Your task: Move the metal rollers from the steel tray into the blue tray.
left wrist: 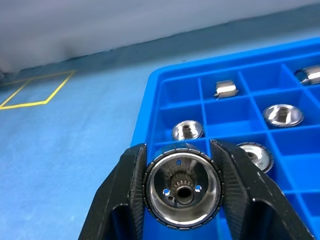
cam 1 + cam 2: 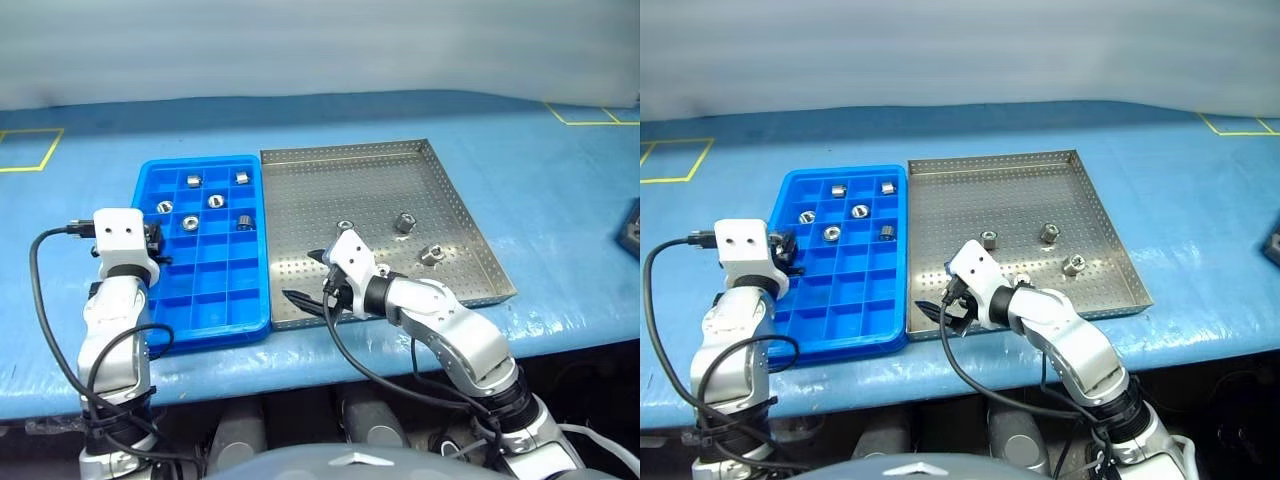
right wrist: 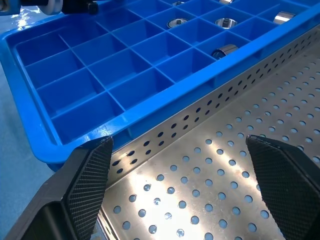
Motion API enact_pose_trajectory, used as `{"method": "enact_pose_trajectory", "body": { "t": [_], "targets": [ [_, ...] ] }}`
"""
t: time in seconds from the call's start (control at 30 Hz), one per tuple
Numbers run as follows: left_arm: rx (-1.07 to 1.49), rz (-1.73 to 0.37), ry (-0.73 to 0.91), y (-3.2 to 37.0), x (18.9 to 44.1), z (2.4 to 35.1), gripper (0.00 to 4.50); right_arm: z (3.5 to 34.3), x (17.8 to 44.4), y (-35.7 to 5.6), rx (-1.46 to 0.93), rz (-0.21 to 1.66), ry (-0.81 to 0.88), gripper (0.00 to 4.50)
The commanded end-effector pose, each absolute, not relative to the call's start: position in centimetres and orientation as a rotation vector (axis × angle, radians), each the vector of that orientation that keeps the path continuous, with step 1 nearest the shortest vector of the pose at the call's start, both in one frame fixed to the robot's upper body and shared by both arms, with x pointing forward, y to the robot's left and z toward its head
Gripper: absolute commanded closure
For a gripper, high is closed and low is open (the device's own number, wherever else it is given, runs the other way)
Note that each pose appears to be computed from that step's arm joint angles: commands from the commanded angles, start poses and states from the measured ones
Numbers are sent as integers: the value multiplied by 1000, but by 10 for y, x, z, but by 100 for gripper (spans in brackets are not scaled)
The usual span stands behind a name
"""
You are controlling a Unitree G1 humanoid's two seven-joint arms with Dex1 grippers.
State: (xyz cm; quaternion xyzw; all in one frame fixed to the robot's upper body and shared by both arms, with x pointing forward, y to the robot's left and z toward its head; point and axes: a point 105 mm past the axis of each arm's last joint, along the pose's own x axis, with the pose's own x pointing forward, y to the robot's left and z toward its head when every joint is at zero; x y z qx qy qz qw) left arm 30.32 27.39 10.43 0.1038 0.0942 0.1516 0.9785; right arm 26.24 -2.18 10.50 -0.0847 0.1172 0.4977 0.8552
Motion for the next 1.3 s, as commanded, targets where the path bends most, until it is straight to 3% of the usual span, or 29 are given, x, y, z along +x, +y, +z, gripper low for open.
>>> {"method": "enact_pose_trajectory", "body": {
  "t": [0.03,0.13,0.27,0.43,0.53,0.63,0.93,1.3],
  "targets": [
    [222,302,222,277,305,95,281,116,261,-20,-178,1054,193,0],
    [205,286,252,276,306,88,281,116,261,-21,-173,1041,193,0],
    [164,258,190,267,310,104,158,116,261,-25,-168,1021,193,0],
    [115,36,-29,227,323,160,4,115,261,-34,-170,983,198,0],
    [73,-241,-93,183,328,182,4,115,263,-47,-181,942,207,0],
    [49,-454,-64,150,330,183,4,113,265,-58,-195,900,221,0],
    [142,-903,187,68,333,132,4,103,263,-89,-227,754,269,0],
    [369,-1109,376,46,314,79,4,101,254,-96,-204,689,283,0]
  ]
}}
